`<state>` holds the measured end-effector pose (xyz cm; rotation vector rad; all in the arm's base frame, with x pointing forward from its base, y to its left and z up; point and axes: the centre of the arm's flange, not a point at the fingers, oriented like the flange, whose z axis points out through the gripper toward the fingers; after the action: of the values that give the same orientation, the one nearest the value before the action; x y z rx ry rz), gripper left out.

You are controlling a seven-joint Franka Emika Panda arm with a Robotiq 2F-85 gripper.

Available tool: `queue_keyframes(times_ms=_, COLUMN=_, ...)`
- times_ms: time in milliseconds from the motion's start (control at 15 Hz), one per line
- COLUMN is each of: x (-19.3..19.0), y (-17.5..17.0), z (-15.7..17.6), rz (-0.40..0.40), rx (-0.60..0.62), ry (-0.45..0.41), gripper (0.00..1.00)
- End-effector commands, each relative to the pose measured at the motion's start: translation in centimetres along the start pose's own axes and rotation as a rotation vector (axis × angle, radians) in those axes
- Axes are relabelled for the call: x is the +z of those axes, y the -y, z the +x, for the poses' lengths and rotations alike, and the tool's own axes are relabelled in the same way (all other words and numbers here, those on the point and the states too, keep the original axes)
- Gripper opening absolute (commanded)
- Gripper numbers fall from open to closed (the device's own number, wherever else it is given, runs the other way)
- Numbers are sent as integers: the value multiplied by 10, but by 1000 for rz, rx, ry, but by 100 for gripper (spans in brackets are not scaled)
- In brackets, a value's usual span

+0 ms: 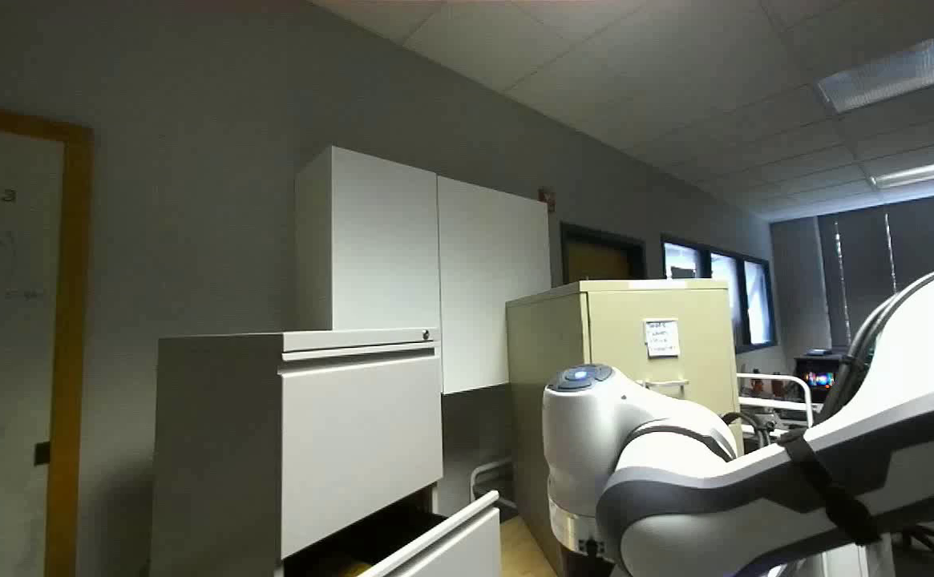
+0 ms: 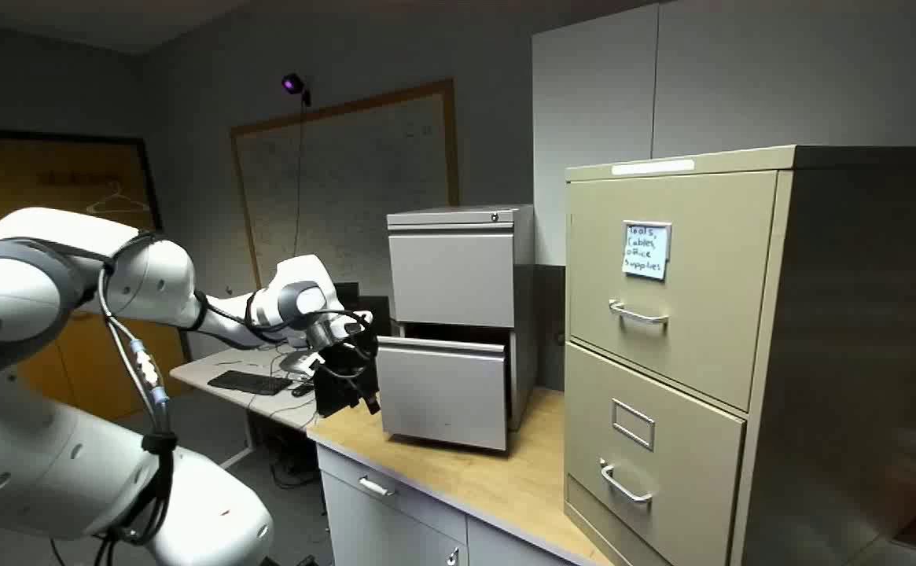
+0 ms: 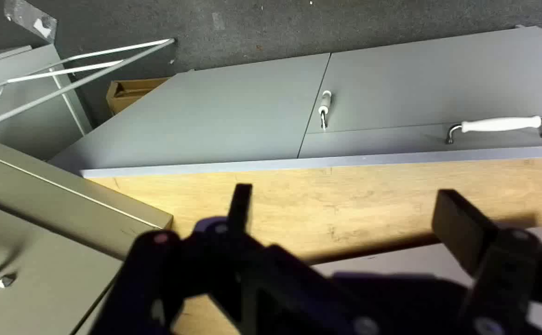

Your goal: Close the bottom drawer of the file cabinet

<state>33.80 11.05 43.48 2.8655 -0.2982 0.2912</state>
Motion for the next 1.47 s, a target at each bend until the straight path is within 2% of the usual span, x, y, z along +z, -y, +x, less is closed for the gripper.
queue_keyframes(times_ms=0, x=0, y=0, z=0, rz=0, rx=0, ry=0, gripper=100)
queue_keyframes(times_ms=533, x=1, y=-2, z=3, rz=-17, rx=24, ry=-5, gripper=100)
queue_keyframes(times_ms=800, x=7, y=-21, z=39, rz=39, rx=82, ry=-55, gripper=100)
queue_keyframes(times_ms=1000, x=15, y=-40, z=79, rz=91, rx=136, ry=-137, gripper=100)
queue_keyframes(times_ms=1133, x=22, y=-50, z=109, rz=122, rx=173, ry=-194, gripper=75)
queue_keyframes(times_ms=1400, x=36, y=-62, z=171, rz=218, rx=233, ry=-270, gripper=43)
